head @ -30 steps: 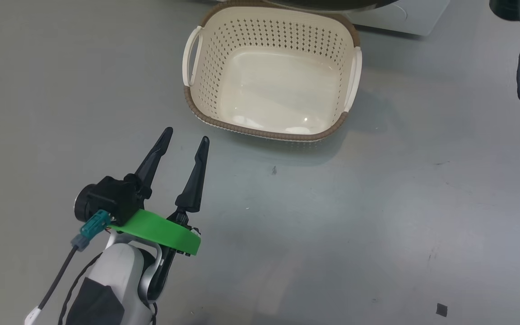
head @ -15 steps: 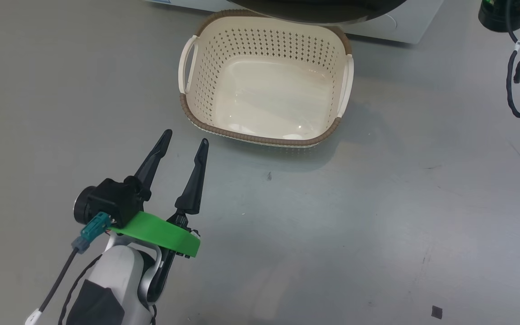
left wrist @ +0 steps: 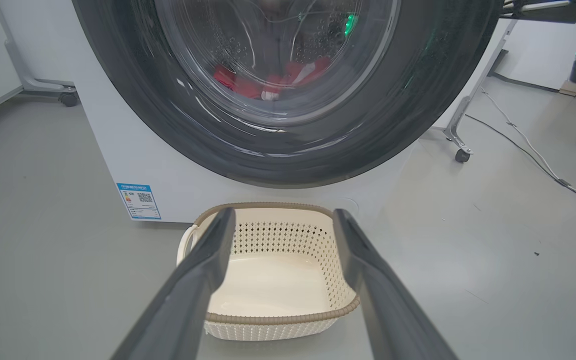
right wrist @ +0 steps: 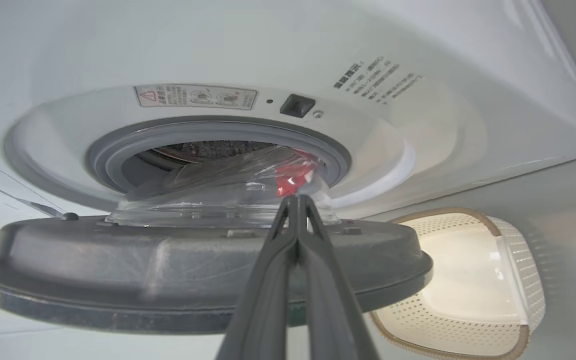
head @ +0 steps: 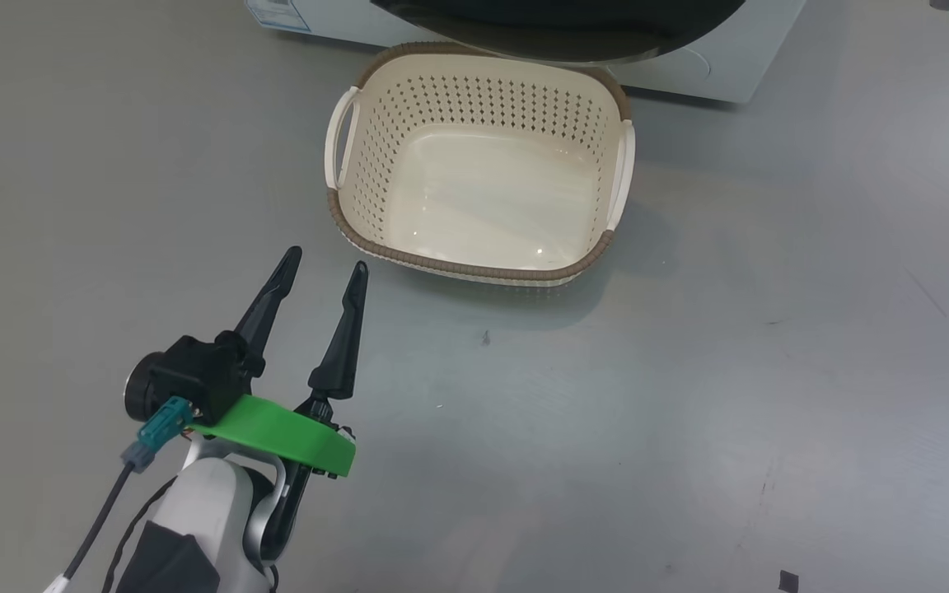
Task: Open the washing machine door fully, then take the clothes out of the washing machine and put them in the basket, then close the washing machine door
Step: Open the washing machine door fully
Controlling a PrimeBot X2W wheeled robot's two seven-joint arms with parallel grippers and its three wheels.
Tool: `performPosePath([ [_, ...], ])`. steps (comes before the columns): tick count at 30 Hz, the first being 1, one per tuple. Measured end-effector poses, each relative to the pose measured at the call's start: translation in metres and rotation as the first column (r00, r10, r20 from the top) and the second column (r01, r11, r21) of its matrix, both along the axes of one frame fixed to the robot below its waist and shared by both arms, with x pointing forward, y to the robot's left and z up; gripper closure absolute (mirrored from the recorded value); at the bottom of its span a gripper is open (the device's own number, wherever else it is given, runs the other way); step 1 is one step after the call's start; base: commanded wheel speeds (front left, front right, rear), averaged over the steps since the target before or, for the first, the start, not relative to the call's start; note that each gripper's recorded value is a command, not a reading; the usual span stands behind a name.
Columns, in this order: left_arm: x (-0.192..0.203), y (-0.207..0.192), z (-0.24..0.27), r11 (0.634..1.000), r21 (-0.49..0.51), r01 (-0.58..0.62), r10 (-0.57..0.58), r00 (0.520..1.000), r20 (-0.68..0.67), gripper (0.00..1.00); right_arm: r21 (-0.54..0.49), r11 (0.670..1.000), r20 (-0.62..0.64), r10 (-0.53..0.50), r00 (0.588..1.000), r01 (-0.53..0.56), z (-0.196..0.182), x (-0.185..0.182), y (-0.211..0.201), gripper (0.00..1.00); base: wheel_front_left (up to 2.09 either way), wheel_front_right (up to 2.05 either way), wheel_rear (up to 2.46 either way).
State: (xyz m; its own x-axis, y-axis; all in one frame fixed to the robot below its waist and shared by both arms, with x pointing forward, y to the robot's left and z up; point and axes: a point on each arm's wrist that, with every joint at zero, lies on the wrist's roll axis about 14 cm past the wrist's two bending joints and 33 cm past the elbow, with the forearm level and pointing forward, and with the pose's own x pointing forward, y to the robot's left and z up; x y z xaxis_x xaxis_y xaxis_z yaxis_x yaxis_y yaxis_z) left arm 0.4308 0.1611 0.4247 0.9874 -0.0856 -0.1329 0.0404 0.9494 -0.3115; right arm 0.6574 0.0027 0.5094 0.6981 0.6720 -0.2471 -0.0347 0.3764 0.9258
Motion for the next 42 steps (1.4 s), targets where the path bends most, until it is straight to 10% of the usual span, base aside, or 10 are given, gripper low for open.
performPosePath([
  [10,-0.002,0.005,0.01,1.0,0.009,-0.018,0.018,0.999,0.029,0.0,-0.253,0.967,0.245,0.066,0.967,-0.002,0.003,-0.022,-0.009,1.0,0.0,0.0,0.0],
  [23,-0.004,0.0,0.036,1.0,0.002,-0.011,0.011,0.995,0.103,0.0,-0.573,0.806,0.5,0.202,0.842,0.147,0.006,-0.072,-0.03,1.0,0.0,0.0,0.0],
  [40,-0.002,-0.02,0.061,0.999,-0.023,0.039,-0.034,0.983,0.179,0.0,-0.54,0.743,0.664,0.089,0.742,0.394,-0.012,-0.143,-0.089,1.0,0.0,0.0,0.0],
  [42,-0.002,-0.022,0.063,0.999,-0.024,0.043,-0.037,0.982,0.186,0.0,-0.531,0.727,0.685,0.066,0.725,0.435,-0.011,-0.146,-0.096,0.38,0.0,0.0,0.0],
])
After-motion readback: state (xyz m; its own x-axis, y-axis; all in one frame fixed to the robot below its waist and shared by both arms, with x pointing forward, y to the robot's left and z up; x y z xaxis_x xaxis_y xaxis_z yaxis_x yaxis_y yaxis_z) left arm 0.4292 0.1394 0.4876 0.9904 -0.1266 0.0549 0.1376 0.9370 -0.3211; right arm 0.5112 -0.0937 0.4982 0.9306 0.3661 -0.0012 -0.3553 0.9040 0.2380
